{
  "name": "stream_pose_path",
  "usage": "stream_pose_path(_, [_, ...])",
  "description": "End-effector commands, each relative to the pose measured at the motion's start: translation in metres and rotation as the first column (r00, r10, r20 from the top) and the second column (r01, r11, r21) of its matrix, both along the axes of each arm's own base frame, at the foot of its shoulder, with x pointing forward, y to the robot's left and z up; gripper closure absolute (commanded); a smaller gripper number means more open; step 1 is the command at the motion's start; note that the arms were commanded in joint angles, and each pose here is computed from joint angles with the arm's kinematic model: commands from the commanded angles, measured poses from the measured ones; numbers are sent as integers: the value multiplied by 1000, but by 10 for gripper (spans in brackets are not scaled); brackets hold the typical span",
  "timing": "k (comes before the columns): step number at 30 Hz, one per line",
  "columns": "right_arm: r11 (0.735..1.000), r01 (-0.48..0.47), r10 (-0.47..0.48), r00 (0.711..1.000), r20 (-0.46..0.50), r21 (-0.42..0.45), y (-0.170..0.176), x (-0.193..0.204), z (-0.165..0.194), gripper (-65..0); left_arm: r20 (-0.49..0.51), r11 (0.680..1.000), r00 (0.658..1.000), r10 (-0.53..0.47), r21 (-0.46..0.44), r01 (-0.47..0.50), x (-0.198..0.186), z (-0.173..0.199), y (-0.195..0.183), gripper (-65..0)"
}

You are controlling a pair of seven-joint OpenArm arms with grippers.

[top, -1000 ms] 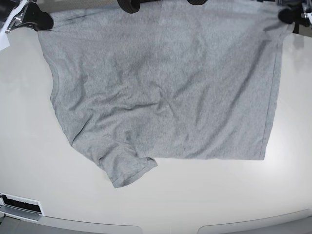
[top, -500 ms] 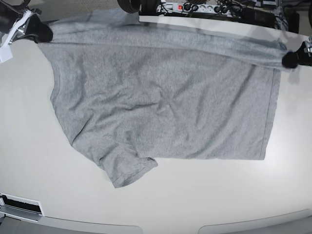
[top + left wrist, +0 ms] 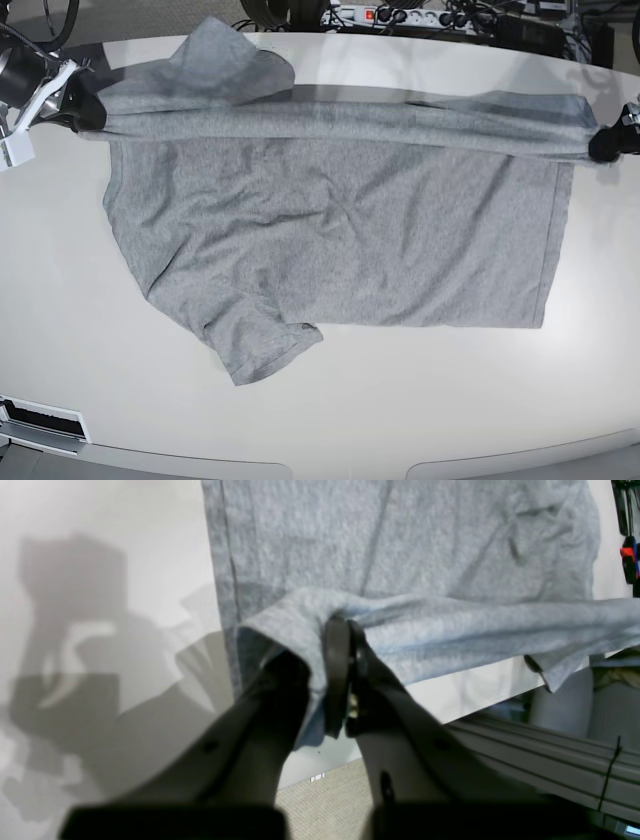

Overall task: Layout the t-shirt on the table in an organized manner, then fold the t-shirt properly
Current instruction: 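Lift the held edge with both grippers and fold it over the shirt body, then open the right gripper to release the fold and raise it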

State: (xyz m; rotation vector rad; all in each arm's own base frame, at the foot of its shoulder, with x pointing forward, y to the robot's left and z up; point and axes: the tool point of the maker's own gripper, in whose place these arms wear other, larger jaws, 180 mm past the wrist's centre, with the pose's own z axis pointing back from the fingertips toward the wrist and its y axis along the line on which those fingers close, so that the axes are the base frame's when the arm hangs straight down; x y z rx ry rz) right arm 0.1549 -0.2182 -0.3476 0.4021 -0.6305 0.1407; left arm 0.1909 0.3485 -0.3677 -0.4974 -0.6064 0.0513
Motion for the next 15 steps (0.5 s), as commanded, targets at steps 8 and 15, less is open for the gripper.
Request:
stream_pose_path(8, [1000,3,-3,998,62,-4,-3,10,11,0,106,1000,994,-6,19,4,32,28,7,0])
stream_pose_path(15, [998,34,-30,996,81,-51,-13,20,12,-350,139,1000,990,-10,22,7,44,36,7,-260])
